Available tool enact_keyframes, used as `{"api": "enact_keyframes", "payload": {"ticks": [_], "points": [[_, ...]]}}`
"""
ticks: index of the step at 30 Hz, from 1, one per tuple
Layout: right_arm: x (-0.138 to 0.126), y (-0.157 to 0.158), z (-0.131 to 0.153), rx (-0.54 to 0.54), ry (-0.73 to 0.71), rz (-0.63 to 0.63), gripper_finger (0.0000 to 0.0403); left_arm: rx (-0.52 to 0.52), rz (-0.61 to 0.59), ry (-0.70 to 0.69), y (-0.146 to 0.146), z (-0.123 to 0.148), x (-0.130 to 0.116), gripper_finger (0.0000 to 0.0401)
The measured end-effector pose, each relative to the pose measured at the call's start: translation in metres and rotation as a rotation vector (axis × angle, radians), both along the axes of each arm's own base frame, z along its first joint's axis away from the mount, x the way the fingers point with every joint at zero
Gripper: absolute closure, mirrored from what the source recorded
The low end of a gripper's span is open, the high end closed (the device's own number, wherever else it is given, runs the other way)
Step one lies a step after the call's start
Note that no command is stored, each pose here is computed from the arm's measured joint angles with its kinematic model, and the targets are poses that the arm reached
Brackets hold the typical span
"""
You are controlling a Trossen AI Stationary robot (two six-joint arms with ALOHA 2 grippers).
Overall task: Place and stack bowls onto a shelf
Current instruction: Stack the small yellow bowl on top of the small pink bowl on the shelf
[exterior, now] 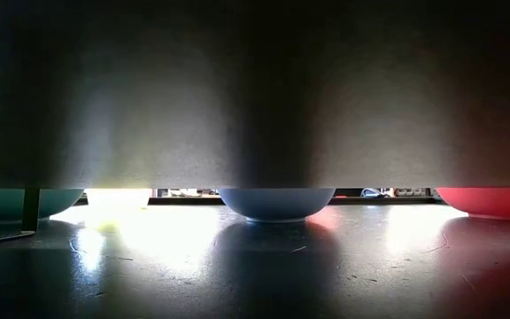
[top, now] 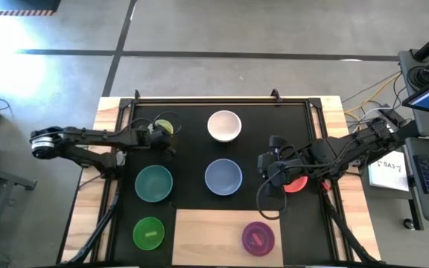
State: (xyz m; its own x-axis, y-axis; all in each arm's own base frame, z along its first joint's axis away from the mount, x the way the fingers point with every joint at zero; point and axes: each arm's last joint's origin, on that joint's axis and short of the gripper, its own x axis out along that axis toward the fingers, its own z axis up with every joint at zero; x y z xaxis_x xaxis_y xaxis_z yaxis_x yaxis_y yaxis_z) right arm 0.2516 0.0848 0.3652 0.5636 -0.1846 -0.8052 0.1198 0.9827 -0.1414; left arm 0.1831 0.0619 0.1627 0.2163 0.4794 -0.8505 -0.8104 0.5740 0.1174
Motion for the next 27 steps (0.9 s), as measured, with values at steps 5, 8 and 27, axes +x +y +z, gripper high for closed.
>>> {"api": "enact_keyframes", "payload": {"ticks": [5,8,27], "points": [[0.000,0.000,0.000,-0.005,0.001,0.006,0.0316,-0.012,0.009,0.066,0.007,-0.013,0.004,0.0307],[0.000,0.000,0.000,-0.006,0.001,0.007,0.0316,-0.011,0.002,0.083,0.011,-0.020,0.008,0.0307],[0.000,0.000,0.000,-0.036,0.008,0.048,0.0316,-0.048,-0.098,0.010,0.012,-0.004,0.020,0.0400]]}}
